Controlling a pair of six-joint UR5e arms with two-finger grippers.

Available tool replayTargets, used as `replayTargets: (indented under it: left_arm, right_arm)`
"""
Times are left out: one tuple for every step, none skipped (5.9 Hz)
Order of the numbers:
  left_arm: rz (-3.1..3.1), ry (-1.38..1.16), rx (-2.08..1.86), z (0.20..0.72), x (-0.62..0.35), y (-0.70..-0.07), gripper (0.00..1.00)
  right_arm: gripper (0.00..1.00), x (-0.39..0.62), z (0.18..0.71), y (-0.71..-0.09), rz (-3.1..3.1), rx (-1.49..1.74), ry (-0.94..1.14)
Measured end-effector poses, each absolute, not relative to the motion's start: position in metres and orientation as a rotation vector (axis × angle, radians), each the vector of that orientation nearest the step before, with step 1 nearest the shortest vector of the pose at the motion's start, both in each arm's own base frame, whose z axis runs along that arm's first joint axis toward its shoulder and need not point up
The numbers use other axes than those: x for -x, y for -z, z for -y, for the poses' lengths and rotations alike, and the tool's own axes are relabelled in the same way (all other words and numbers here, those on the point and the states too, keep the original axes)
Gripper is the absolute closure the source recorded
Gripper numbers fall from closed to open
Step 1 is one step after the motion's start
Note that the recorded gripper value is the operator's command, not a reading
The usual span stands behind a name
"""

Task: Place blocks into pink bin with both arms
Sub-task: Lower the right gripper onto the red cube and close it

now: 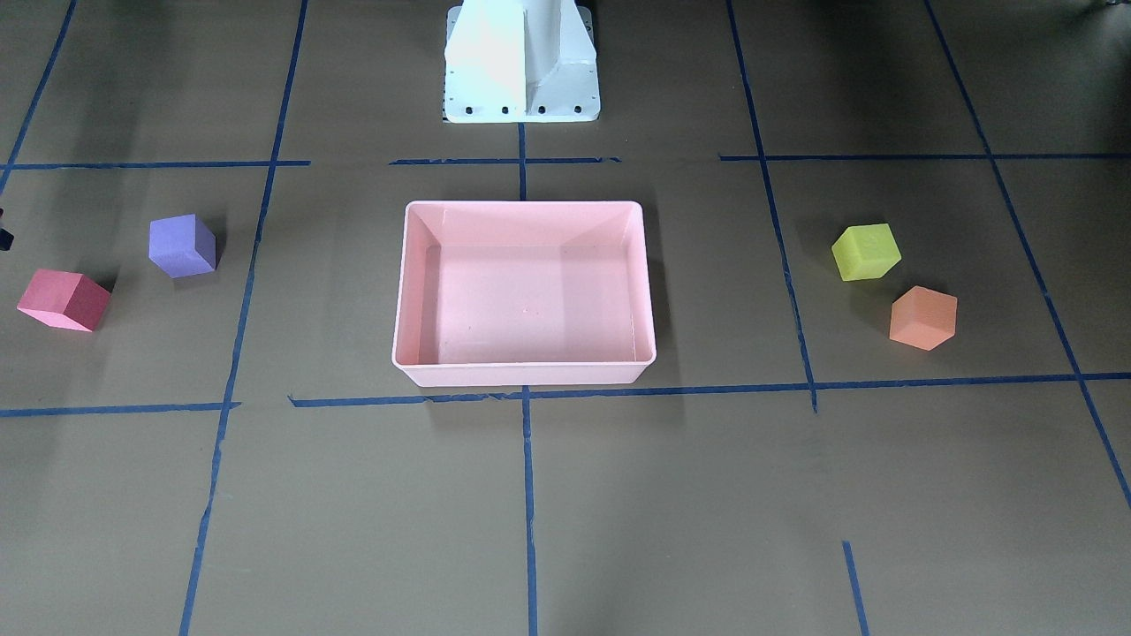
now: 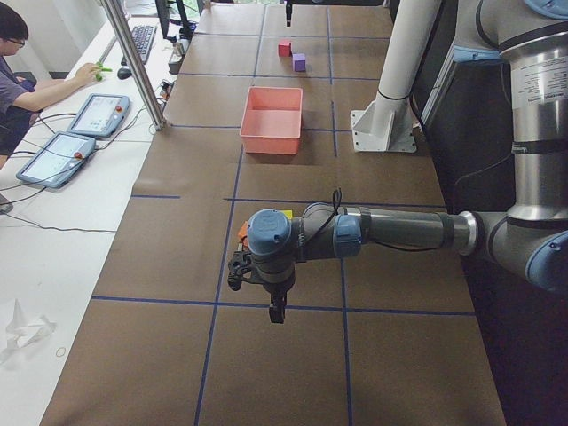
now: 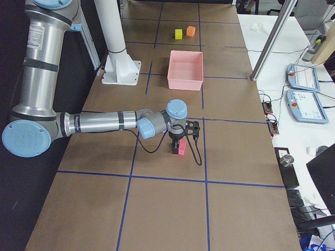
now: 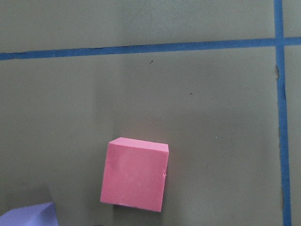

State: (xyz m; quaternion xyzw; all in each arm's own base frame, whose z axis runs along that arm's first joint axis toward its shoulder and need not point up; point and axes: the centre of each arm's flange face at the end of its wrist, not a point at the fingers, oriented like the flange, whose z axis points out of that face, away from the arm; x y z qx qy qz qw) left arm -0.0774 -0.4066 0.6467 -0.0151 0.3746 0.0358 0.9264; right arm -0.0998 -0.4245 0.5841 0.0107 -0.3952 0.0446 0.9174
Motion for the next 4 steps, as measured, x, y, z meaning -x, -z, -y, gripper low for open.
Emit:
replayTargets:
  left_arm:
    - [-0.768,-0.074,0.031,0.407,0.077,-0.647,0.00]
    - [-0.768,-0.073,0.031,0.407,0.078,-0.647,0.00]
    - [-0.768,-0.073,0.032,0.406,0.078,-0.647,0.00]
    - [-0.768,-0.072,0.033,0.406,0.078,-0.647,0.00]
  right_arm:
    - [0.00,0.120,0.422,-0.584,0.787,-0.023,-0.124]
    - [0.00,0.133,0.421,-0.586,0.769,-0.025,-0.122]
    - [0.00,0.145,0.420,-0.590,0.749,-0.024,-0.104]
    - [0.00,0.155,0.419,-0.593,0.736,-0.023,-0.084]
